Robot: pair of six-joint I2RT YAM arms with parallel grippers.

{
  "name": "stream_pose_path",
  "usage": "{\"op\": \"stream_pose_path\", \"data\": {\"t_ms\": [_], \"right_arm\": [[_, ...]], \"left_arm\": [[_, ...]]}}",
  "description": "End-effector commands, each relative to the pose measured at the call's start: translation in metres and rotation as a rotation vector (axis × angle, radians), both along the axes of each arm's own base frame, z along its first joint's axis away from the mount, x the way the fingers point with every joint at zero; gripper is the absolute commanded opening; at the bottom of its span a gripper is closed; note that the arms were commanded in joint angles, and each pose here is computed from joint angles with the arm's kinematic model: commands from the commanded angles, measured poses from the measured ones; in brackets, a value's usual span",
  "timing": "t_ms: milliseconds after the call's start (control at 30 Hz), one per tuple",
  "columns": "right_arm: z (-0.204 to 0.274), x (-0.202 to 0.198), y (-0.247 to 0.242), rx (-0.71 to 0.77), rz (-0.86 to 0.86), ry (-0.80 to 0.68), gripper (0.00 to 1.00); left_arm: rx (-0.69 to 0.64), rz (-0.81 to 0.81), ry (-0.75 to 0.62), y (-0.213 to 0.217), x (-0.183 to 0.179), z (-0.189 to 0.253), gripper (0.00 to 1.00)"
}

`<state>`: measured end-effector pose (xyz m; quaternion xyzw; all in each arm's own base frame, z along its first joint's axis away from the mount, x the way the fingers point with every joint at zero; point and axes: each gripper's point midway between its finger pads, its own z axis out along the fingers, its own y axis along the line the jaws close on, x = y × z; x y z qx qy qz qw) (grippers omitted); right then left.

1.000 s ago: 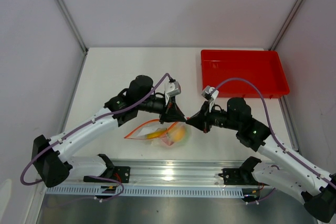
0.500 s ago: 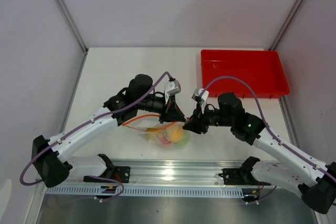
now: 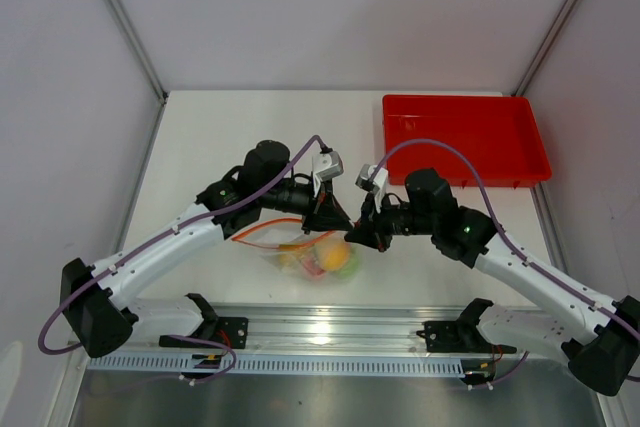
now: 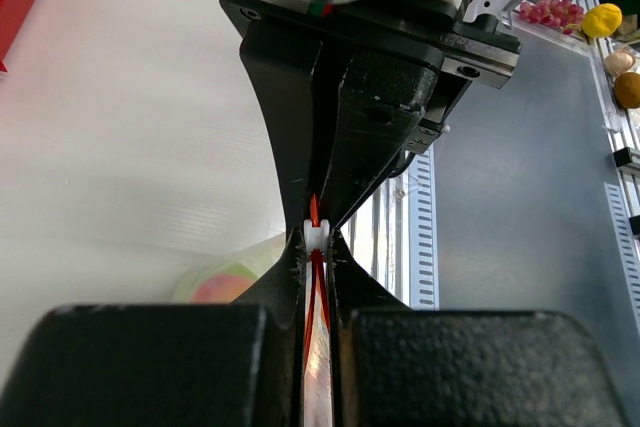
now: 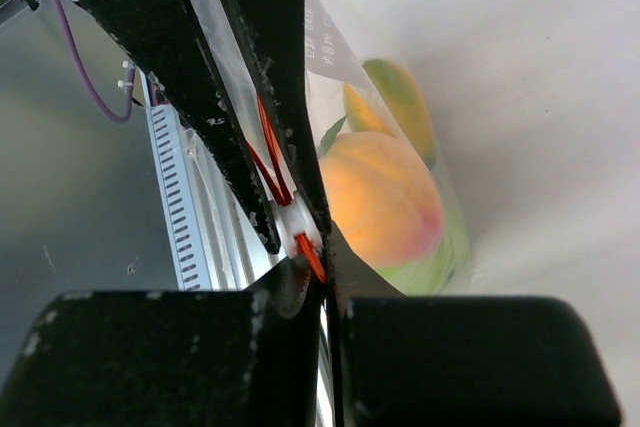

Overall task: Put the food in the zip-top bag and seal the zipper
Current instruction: Zip the zipper food storage bag at the center of the board.

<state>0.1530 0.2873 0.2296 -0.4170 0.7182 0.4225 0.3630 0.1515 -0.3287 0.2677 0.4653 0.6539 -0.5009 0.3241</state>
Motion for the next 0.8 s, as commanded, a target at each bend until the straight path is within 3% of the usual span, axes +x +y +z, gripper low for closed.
{"op": "stream_pose_path", "data": {"t_ms": [0,233,767], "right_arm": [[0.026,0.011,0.004,0.059,-0.03,-0.071,0.0],[0.037,0.022,-0.001,0.134,-0.144,-0.076,0.0],[0.041,0.025,-0.001,0.209,-0.226,0.0,0.0]], "left_arm": [[-0.034,-0.03,-0.019,-0.002,-0.005,0.016,0.01],[-0.012,-0.006,-0.016,0.0,-0.002,0.01,0.01],[0.021,0.034,-0.015,0.006,0.001,0.0,0.0]]}}
